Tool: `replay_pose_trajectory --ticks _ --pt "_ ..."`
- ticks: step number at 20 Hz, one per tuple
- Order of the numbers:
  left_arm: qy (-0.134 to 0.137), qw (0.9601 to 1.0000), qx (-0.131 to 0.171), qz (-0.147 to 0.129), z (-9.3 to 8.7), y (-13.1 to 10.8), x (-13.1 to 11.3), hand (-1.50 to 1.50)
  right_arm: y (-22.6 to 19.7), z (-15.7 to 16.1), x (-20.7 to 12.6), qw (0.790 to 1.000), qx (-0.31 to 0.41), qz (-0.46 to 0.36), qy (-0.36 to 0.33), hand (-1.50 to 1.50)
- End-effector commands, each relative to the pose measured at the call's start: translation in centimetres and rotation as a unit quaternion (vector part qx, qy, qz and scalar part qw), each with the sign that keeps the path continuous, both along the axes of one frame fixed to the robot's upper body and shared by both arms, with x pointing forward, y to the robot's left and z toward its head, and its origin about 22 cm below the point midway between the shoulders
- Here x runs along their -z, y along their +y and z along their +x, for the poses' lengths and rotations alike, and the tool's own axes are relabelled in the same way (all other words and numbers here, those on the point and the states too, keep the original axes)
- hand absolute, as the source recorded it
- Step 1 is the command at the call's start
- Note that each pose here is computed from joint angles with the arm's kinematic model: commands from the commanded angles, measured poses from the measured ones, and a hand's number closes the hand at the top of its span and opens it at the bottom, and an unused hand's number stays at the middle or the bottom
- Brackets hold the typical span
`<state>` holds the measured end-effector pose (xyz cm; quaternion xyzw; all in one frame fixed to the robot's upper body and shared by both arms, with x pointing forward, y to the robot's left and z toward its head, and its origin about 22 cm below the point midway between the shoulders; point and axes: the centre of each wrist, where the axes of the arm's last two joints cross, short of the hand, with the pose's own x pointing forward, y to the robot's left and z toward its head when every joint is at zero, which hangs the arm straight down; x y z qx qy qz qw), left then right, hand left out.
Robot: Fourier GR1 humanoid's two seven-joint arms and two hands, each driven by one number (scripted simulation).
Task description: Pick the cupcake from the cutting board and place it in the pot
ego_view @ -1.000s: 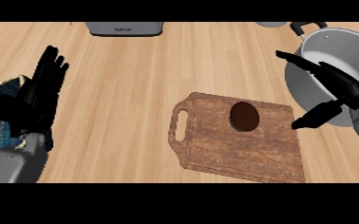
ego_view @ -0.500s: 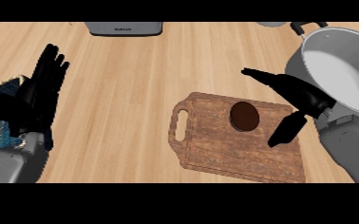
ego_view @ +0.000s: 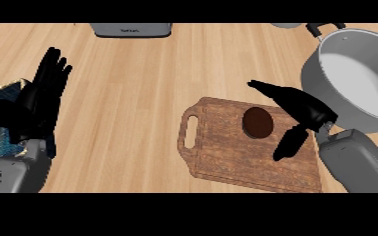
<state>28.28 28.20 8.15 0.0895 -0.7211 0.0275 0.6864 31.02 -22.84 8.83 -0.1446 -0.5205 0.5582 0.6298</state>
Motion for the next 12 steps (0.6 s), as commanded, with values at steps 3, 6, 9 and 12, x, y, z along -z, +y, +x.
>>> replay_pose_trajectory --ticks 3,6,9,12 --pt "-0.004 1.0 0.0 -0.002 -0.7 -0.5 2.6 0.0 1.2 0.2 2.2 0.999 0.021 -0.041 0.003 -1.5" --pt "-0.004 1.0 0.001 -0.005 -1.0 -0.8 -1.1 0.0 1.8 -1.1 2.5 1.0 0.003 -0.026 0.004 -1.5" --pt "0.0 1.0 0.004 -0.004 -0.4 0.6 -0.9 0.0 1.1 -0.3 4.9 1.0 0.01 -0.02 0.0 -1.5" --pt "-0.001 1.0 0.0 -0.009 0.3 -0.8 -0.3 0.0 -0.4 0.3 6.7 0.999 0.001 -0.039 0.0 -1.5"
